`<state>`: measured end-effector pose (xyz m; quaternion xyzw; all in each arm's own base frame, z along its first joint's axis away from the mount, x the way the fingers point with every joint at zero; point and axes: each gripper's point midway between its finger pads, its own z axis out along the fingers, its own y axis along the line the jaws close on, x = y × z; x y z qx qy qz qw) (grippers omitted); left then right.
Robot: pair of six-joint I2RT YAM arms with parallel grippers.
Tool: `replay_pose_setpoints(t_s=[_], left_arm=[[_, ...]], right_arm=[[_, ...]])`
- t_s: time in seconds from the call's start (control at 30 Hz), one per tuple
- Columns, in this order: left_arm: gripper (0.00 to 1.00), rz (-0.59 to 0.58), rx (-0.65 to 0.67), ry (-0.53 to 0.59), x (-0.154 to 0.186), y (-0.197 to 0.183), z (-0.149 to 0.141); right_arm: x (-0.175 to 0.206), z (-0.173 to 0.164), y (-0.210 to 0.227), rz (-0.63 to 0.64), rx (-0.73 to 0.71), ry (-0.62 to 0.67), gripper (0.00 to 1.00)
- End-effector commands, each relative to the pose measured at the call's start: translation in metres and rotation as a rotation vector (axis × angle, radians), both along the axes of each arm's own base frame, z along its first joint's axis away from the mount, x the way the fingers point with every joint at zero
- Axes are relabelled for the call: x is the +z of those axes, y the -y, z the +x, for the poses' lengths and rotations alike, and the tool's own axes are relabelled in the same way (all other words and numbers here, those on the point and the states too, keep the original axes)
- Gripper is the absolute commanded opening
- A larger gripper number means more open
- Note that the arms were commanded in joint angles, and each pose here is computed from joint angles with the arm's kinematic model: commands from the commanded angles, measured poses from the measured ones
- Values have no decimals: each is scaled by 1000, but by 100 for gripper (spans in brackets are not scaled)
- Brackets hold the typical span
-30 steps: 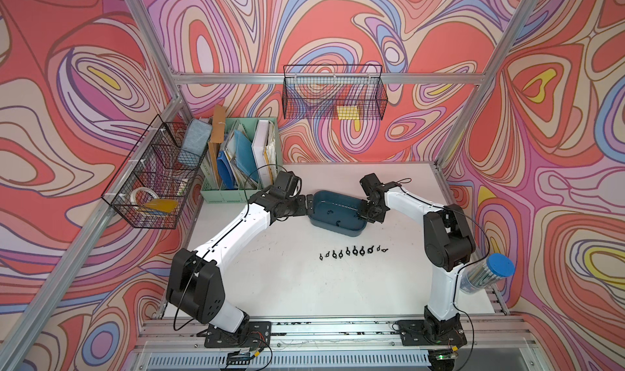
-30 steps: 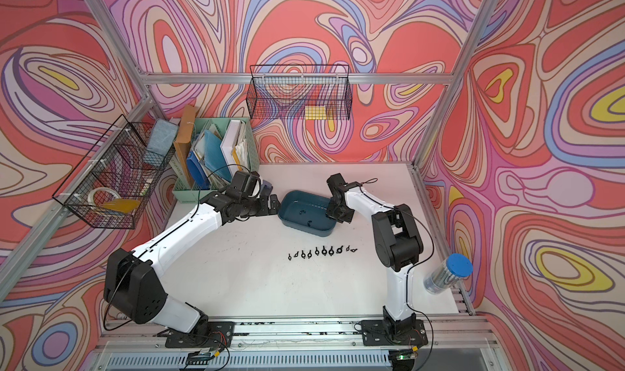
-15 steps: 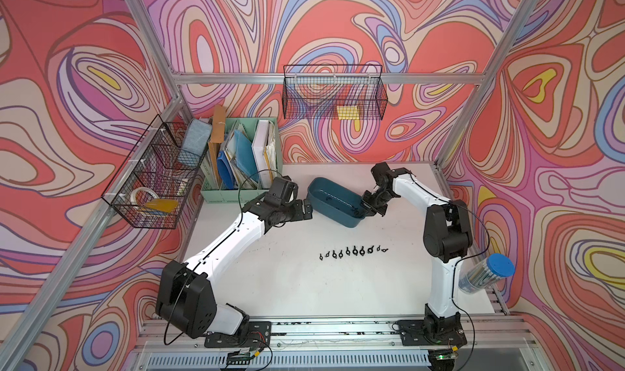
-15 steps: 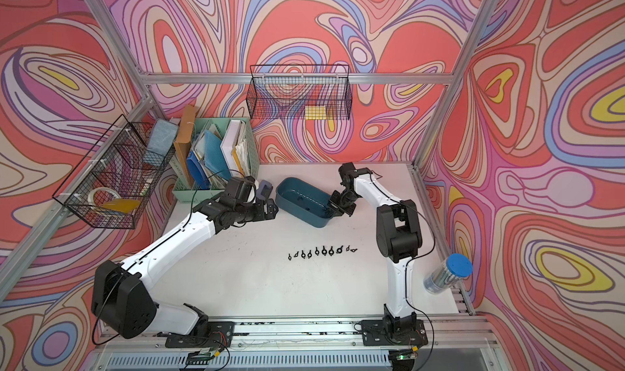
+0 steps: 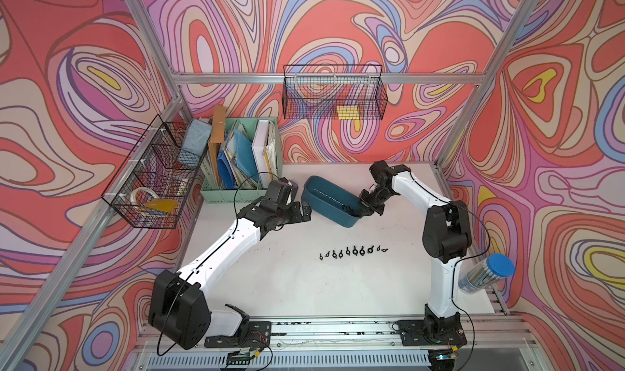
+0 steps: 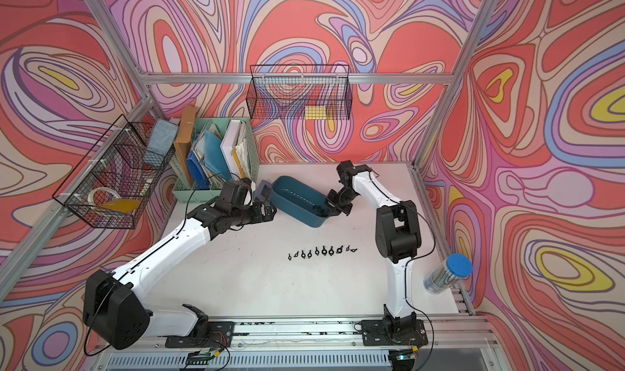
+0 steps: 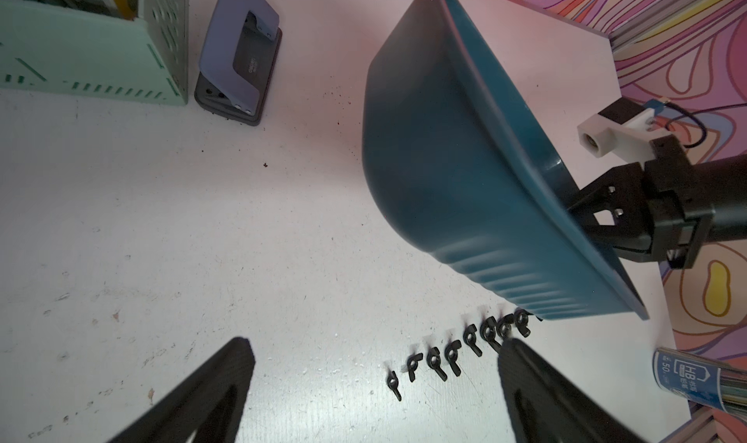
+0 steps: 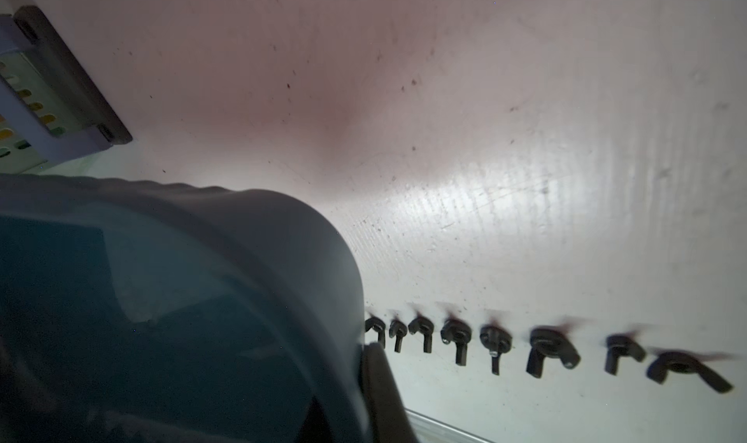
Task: Take out the wing nut from the storage box
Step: Adjust the storage box at the center of the board.
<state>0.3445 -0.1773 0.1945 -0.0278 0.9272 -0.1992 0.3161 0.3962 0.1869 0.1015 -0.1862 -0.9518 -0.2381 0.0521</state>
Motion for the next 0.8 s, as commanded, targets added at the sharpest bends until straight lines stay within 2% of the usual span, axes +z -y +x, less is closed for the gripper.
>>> replay_pose_setpoints(t_s=[0.0,0.13,0.33,0.57,0.77], left_arm=[[99,4,33,14,6,-9,-1],[99,5,38,-2,8,-10,-3],[99,5,47,-14,12,-11,-5],[99,0,51,-22,17,-10,-4],[99,-6,44,-26,18,-7,-2]], right_arm=[[6,17,10,-150,90,168,0],[-6,32,16,-274,151,287,0],[-16,52,10,-360,274,472,0],[-30,66,10,-387,287,556,0],[-43,69,12,-404,292,567,0]])
